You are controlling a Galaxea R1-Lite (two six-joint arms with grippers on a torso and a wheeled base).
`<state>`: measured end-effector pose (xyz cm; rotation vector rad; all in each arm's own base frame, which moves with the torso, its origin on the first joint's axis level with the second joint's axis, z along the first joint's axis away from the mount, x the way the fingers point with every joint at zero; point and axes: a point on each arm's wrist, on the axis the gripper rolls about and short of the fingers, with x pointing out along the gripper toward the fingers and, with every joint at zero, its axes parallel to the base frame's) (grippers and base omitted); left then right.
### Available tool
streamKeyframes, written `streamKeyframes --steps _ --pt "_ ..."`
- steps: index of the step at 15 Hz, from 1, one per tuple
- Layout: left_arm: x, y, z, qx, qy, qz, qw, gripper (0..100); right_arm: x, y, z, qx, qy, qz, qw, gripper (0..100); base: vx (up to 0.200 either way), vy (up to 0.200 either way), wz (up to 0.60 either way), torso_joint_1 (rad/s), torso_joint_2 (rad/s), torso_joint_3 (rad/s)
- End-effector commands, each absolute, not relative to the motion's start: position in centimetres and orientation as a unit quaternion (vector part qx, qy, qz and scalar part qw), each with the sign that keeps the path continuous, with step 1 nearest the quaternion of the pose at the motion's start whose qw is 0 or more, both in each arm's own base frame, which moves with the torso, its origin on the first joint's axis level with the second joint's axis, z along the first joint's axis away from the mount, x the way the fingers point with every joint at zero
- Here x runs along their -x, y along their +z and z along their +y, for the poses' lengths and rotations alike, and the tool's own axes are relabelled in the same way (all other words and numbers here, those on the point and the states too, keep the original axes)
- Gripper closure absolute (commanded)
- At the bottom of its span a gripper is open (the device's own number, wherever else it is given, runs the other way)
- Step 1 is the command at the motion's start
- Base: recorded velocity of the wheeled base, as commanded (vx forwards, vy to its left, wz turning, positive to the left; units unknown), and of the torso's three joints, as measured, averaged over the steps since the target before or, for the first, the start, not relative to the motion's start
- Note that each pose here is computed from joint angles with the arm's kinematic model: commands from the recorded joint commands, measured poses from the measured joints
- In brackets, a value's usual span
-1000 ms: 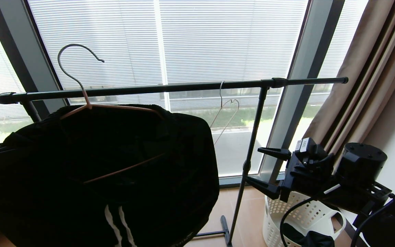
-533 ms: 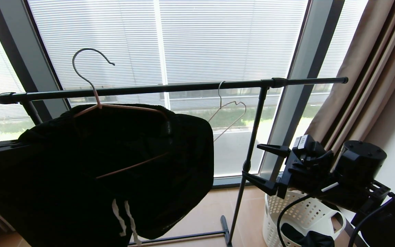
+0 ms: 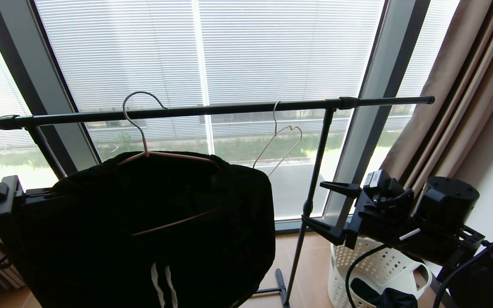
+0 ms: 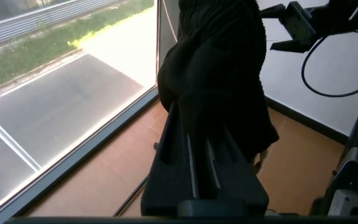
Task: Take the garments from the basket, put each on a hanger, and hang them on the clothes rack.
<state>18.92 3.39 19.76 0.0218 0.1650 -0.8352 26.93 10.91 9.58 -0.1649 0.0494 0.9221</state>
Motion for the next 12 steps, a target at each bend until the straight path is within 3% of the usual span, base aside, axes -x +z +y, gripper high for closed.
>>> streamKeyframes --steps 1,12 --pt "-19.8 19.0 2.5 -0.019 -0.396 0.098 0.913 100 -26.9 9.4 11.0 0.079 0.446 0.026 0.891 0 0.0 0.0 0.0 0.0 0.0 0.0" --pt "-19.4 16.2 4.1 -0.079 -0.359 0.115 0.923 100 -27.2 9.0 11.1 0.079 0.446 0.032 0.891 0 0.0 0.0 0.0 0.0 0.0 0.0"
